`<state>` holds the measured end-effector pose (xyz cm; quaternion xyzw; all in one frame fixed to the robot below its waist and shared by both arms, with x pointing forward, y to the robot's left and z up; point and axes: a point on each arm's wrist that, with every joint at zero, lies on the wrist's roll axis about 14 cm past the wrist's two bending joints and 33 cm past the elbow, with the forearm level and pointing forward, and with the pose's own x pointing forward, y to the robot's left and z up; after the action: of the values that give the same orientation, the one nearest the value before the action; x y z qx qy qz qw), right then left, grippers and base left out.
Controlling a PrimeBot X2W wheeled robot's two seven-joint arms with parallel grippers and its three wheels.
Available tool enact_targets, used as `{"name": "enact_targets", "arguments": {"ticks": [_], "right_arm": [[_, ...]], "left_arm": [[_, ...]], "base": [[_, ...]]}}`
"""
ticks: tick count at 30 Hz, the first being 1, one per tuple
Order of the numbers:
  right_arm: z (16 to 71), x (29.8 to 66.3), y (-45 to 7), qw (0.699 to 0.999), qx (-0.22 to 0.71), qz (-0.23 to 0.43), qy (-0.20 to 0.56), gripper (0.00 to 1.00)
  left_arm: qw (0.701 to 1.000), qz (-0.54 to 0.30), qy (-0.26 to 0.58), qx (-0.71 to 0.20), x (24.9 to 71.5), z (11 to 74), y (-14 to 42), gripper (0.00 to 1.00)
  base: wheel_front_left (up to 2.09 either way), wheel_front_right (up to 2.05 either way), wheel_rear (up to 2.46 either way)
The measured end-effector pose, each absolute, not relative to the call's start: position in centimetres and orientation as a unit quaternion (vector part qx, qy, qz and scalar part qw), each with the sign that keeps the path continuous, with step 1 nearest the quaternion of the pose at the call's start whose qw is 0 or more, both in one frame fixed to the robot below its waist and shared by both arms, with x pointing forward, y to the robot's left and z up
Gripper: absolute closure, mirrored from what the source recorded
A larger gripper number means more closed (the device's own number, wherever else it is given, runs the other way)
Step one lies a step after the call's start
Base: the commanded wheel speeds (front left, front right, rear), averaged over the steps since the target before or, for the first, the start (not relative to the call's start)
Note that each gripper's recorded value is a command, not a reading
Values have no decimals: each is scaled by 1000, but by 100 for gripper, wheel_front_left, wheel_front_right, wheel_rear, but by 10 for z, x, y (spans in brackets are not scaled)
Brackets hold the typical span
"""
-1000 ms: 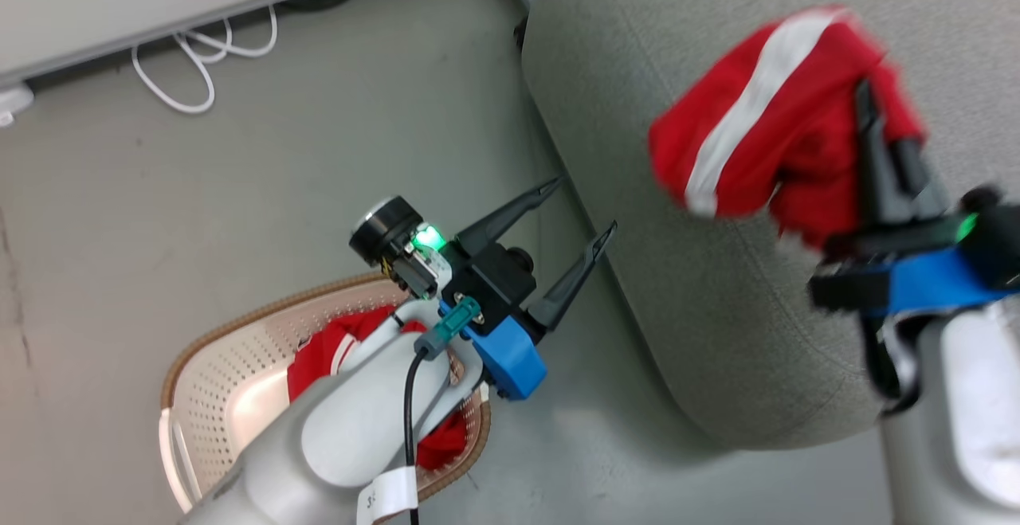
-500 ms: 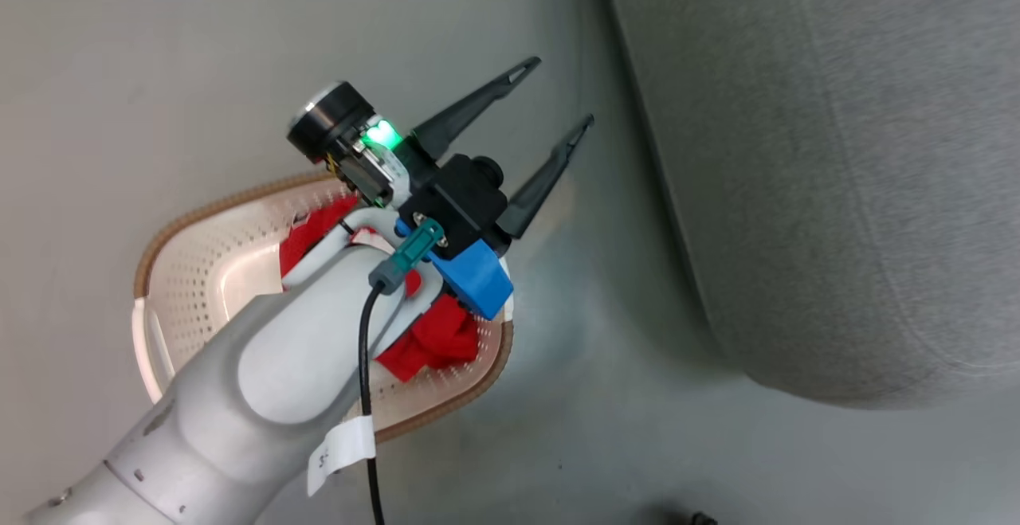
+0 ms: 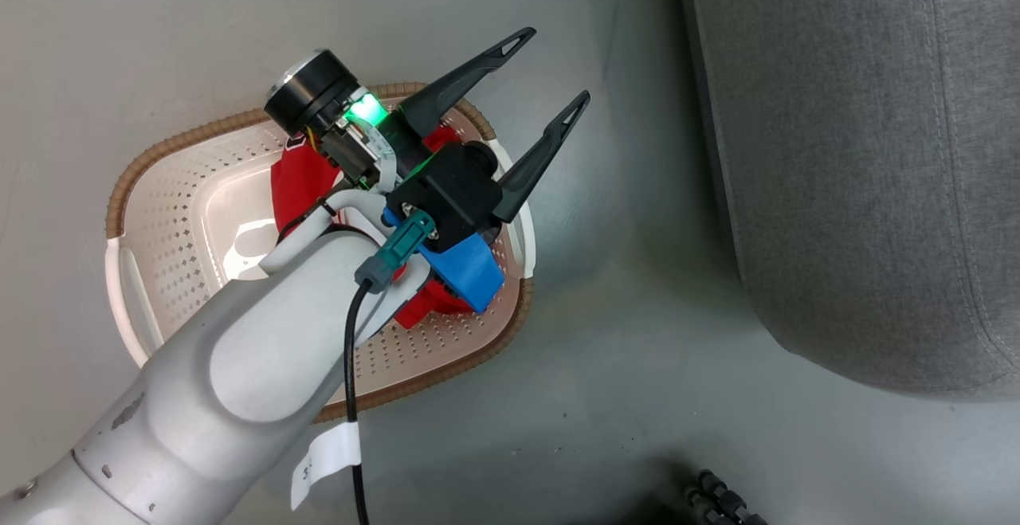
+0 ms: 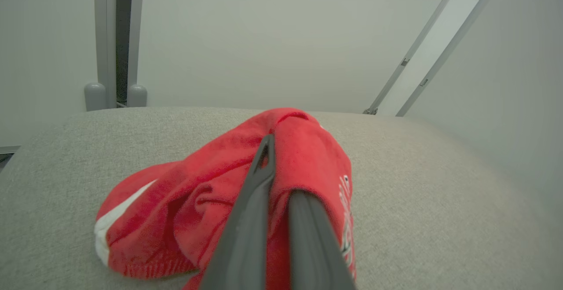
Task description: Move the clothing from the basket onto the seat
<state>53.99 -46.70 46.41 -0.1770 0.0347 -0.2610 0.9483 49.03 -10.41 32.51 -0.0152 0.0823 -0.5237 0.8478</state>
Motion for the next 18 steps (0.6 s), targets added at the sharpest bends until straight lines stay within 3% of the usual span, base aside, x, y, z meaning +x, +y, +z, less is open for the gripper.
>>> {"name": "enact_targets", "arguments": {"ticks": [6,7,8,18], "right_arm": [[415,523,-462,948,-149,-262,100,98],[411,519,-462,948,-146,-264,105,40],[409,515,-461,948,-139,-267,107,0],[430,476,-449,950,-151,-259,89,0]], "left_arm": [[846,-526,82,-17,488,325,-106,0],[847,-526,81,-17,488,326,-106,0],[847,-526,80,-17,489,327,-107,0],[858,-509,55,-30,489,359,-109,0]], "base": [[0,0,0],[0,0,0],[0,0,0],[0,0,0]]}}
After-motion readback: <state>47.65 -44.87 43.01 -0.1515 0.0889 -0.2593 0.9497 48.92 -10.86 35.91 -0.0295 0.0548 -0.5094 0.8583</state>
